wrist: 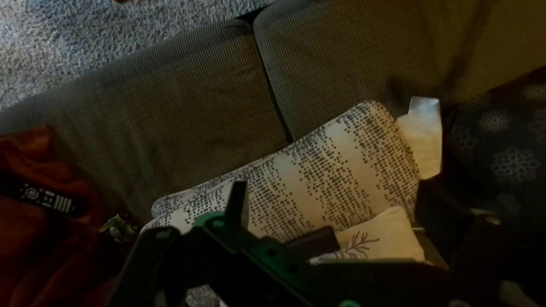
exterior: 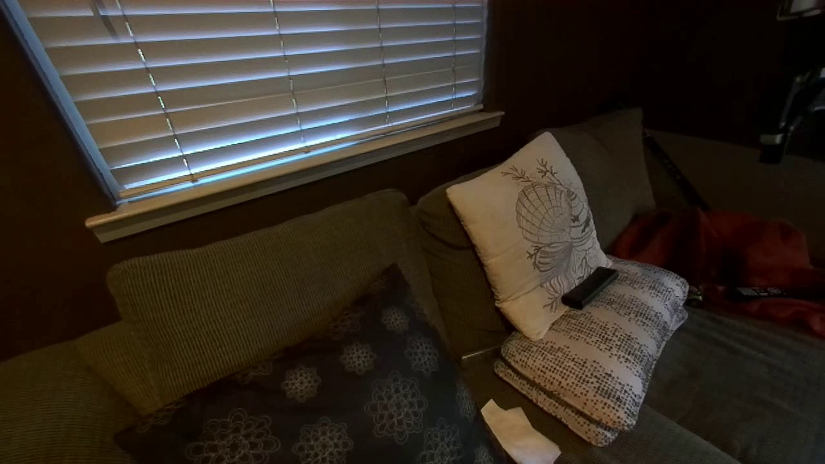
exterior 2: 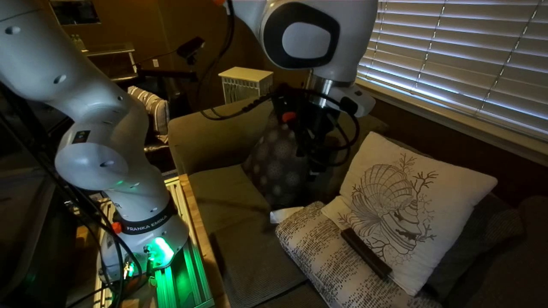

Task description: Pick up the remote on top of the pillow

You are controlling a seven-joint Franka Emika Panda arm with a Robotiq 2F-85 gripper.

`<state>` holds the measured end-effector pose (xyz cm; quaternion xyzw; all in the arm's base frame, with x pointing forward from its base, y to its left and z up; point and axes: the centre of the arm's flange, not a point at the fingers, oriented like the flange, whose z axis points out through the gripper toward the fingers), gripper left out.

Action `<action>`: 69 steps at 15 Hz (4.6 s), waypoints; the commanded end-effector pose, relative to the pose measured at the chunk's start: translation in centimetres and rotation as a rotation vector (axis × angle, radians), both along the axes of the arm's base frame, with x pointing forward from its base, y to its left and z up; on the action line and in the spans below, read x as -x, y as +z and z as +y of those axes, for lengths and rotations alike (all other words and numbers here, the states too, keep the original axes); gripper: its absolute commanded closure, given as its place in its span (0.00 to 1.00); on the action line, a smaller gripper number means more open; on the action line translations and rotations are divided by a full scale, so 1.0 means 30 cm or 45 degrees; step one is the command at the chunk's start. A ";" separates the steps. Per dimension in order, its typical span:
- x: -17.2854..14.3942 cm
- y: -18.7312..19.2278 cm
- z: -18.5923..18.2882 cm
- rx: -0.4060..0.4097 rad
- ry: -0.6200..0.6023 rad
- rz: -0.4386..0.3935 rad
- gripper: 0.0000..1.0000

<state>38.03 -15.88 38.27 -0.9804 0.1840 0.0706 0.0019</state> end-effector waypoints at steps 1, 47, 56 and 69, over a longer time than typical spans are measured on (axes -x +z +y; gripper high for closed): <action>-0.092 -0.086 -0.022 0.077 -0.030 -0.081 0.00; -0.594 -0.920 -0.076 0.037 -0.371 -0.239 0.00; -0.668 -1.120 -0.104 0.033 -0.402 -0.218 0.00; -0.743 -1.307 -0.125 0.034 -0.399 -0.137 0.00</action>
